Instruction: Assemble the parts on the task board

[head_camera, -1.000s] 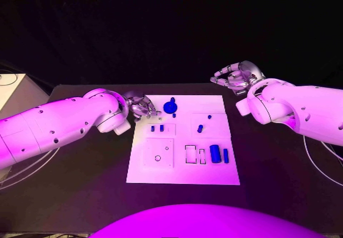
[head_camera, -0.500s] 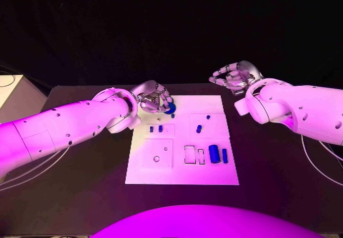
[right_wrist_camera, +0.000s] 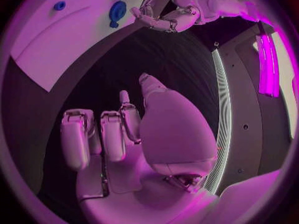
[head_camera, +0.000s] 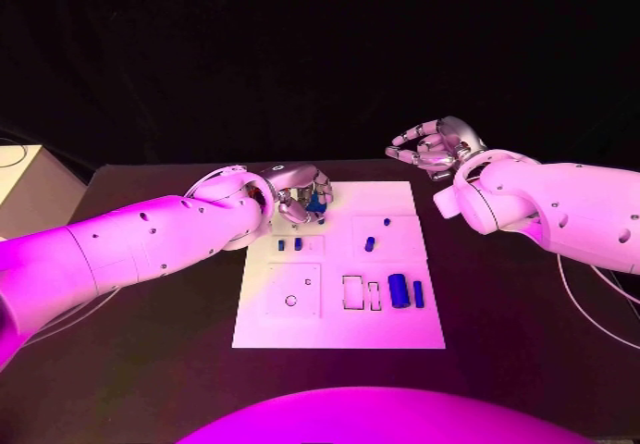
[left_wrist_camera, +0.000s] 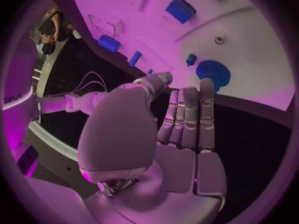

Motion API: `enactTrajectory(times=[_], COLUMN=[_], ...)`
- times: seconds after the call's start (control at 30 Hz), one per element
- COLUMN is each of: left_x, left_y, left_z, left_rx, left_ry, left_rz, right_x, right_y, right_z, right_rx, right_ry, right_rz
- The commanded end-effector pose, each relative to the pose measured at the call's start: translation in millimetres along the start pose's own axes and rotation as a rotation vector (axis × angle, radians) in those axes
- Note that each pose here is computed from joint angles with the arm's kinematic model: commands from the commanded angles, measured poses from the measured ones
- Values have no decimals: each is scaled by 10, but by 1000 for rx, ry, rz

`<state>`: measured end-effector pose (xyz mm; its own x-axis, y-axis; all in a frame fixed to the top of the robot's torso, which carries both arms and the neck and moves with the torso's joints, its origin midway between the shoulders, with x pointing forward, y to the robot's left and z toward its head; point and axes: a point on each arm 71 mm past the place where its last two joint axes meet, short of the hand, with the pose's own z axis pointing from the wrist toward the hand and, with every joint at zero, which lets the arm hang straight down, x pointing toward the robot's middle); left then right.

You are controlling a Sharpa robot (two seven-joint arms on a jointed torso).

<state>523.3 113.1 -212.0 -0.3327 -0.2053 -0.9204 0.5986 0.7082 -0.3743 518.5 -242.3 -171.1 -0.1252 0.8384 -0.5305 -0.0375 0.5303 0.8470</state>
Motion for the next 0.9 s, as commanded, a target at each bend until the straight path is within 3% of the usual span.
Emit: enactTrajectory(times=[0.03, 0.37, 0.9], left_x=[77, 140, 169], left_y=[-7, 7, 4], left_z=[38, 126, 208], left_rx=[-9, -47, -45], left_ry=[100, 173, 178], left_rz=[116, 155, 165], right_x=[15, 27, 36], right_y=[21, 28, 34], right_z=[1, 4, 0], right_rx=[-24, -25, -25], right_ry=[8, 11, 14], right_rz=[-8, -7, -6])
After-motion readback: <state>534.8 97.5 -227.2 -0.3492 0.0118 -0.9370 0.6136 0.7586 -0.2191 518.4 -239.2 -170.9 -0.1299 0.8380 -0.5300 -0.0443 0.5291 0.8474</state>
